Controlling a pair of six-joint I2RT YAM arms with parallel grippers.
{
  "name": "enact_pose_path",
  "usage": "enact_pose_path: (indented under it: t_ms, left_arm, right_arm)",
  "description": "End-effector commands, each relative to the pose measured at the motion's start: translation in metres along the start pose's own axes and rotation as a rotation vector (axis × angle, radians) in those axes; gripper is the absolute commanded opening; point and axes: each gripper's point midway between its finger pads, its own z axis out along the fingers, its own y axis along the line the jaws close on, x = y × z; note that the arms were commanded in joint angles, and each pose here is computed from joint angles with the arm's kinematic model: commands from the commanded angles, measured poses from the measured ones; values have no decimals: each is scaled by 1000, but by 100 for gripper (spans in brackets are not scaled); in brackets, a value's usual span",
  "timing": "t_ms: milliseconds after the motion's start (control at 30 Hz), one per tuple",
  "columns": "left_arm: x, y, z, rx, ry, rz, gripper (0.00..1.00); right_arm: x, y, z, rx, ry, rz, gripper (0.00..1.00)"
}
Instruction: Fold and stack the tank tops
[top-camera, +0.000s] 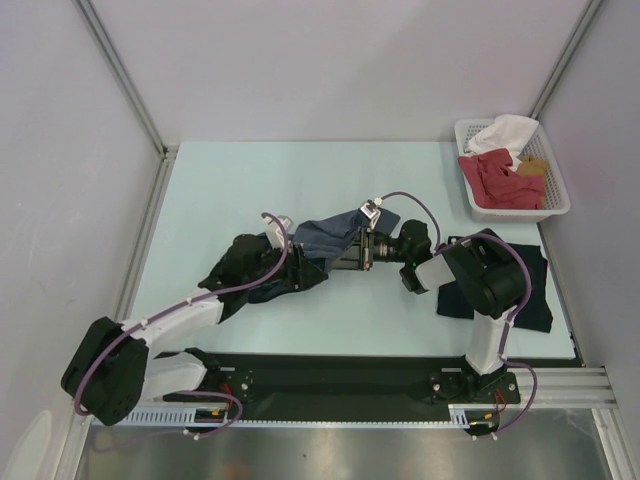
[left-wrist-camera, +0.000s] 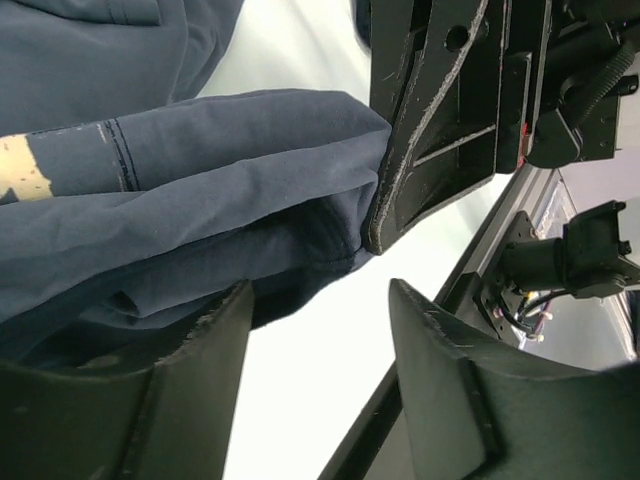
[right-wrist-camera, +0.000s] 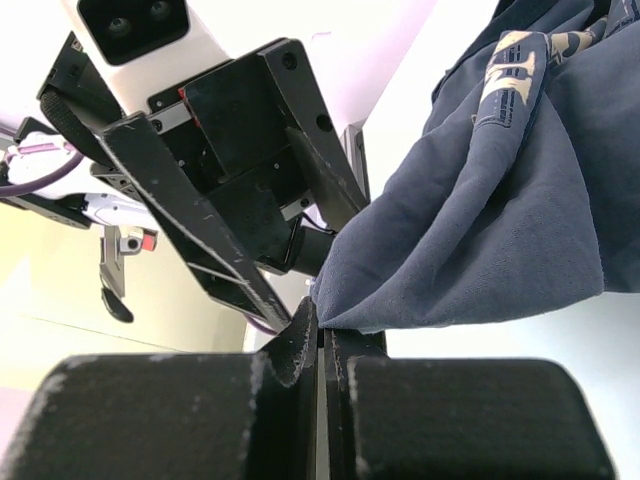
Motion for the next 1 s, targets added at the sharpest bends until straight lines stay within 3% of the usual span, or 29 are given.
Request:
enact_pose_path:
  t_ms: [0,167,467,567,600,700,900,967]
  left_arm:
    - [-22,-21,5,87,-51,35,60]
    - [-29,-30,10,136,-58,36,50]
    - [-37,-42,14,199,-72,22,43]
    - [-37,-42,15,204,-73,19,24]
    - [-37,-42,16,205,-72,14,12]
    - [-38,-41,14,196,-82,14,0]
    - [-39,-38,4,153,-102,40,0]
    - [-42,-40,-1,142,-115,53,0]
  right_arm:
    - [-12,30,-1,-115,-42,-202,0]
    - [-13,30,-1,-116,-42,-203,0]
    - [-13,30,-1,-117,-41,-200,0]
    - [-12,30,-1,-117,-41,-202,0]
    - [-13,31,-1,-118,-41,-203,0]
    - [-12,30,-1,-117,-41,-202,0]
    - [-12,31,-1,-118,-41,-206,0]
    - [-13,30,-1,-114,-45,-205,13]
